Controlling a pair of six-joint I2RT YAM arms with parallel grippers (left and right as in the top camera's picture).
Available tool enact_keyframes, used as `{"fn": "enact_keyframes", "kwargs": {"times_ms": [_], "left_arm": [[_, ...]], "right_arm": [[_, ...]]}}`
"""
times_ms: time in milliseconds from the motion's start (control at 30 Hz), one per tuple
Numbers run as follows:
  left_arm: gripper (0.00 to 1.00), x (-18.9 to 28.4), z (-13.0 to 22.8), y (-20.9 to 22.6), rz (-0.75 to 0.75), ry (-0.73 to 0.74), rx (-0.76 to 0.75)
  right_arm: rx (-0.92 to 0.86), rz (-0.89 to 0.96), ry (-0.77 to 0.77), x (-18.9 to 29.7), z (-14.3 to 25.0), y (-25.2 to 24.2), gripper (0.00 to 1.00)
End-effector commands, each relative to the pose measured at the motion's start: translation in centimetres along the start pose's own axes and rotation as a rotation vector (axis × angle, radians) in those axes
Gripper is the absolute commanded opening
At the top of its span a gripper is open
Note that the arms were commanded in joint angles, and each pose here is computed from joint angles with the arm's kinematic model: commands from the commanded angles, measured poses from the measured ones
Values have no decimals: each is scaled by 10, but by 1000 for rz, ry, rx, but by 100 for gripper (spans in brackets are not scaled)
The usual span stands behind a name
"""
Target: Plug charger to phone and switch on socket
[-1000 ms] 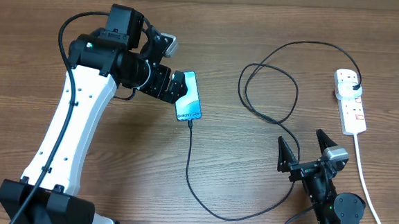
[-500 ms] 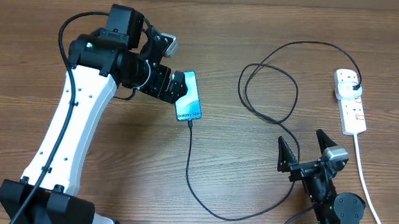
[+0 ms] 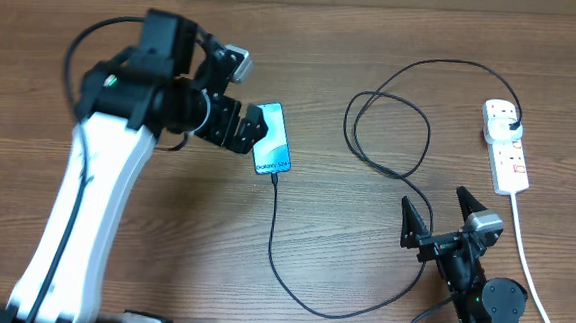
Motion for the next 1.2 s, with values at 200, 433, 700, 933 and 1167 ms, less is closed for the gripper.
{"fn": "enact_keyframes", "kwargs": {"times_ms": [200,433,700,933,1167], "left_arm": [[100,138,48,-26,-223,-417,-90],[100,167,122,-10,-368,-572,1],[100,133,175,23,-471,-813,150],[100,78,190,50,-384,-863,195],[100,26,187,77,-283,-864,218]], "right_arm": [[-3,2,-3,0,2,0,100],[-3,2,-3,0,2,0,100],[-3,2,-3,0,2,0,100],[-3,2,-3,0,2,0,100],[-3,2,-3,0,2,0,100]]}}
Point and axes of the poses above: each gripper's point midway between its finger pads, its own x axis back along the fingers, its own y axis along the line the jaws close on, z = x × y, the point moved 7 cm from there along x, back along the fingers, and after that the axes turned 8 degrees about x, right-handed, at the moved point
